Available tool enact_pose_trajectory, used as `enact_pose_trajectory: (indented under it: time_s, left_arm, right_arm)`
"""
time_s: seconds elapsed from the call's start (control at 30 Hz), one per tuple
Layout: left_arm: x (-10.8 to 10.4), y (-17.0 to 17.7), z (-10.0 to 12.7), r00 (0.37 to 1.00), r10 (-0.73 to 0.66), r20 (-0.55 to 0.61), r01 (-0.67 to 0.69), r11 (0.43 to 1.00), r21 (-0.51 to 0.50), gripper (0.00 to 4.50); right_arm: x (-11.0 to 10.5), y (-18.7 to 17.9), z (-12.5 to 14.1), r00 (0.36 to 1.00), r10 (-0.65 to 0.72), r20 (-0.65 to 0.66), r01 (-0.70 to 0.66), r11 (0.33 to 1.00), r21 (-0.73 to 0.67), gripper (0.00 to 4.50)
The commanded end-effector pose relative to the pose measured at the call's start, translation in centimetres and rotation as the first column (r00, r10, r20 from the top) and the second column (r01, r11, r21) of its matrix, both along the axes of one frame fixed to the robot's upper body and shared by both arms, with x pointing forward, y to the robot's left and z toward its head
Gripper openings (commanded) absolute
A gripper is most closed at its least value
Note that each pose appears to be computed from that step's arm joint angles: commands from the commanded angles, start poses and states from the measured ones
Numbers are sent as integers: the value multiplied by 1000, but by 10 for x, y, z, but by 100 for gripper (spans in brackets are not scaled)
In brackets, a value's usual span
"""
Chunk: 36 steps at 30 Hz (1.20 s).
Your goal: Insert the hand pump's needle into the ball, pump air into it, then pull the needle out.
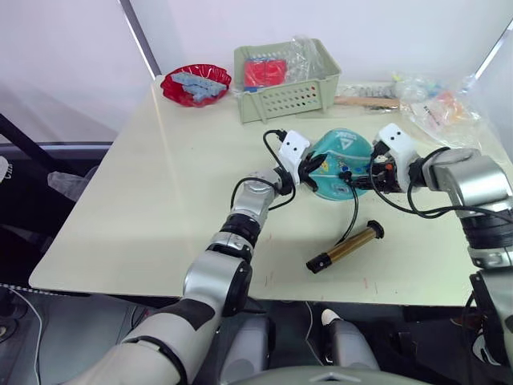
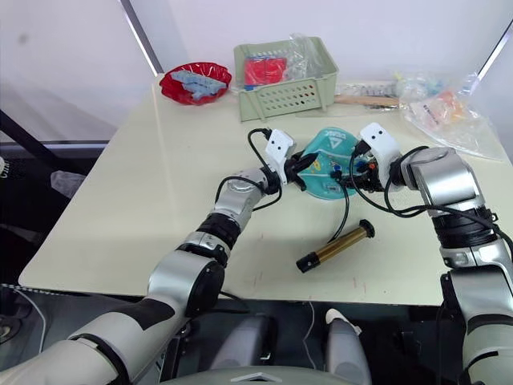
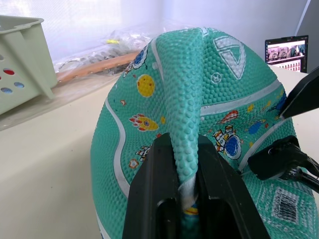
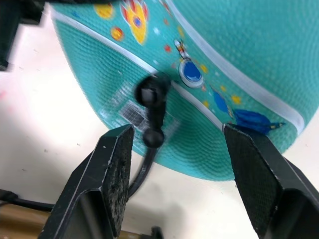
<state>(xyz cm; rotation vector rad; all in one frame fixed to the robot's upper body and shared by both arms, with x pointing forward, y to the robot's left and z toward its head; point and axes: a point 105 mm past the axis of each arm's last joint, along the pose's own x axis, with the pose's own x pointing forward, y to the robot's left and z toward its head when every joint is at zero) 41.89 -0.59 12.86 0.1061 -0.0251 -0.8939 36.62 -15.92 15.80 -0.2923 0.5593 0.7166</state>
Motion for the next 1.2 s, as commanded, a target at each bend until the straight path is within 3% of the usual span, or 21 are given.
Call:
enact_pose_trajectory:
  time_s: [0.03,0.33,0.8,1.2]
  left_arm:
    - [-14,-8,-40,992,-51,-119,61,995,82,0]
    - [-14,-8,-39,992,-53,-118,63,995,84,0]
    - [-12,-5,-39,992,-40,-120,50,995,84,0]
    - [-12,-6,-40,992,-38,-121,48,996,81,0]
  right_arm:
    - [-4,3,19,992,-30,126,22,998,65,297]
    - [-9,14,8,984,-92,154,74,990,121,297]
    - [13,23,-4,982,-128,138,113,988,108,297]
    - [19,23,-4,981,-137,137,120,985,127,297]
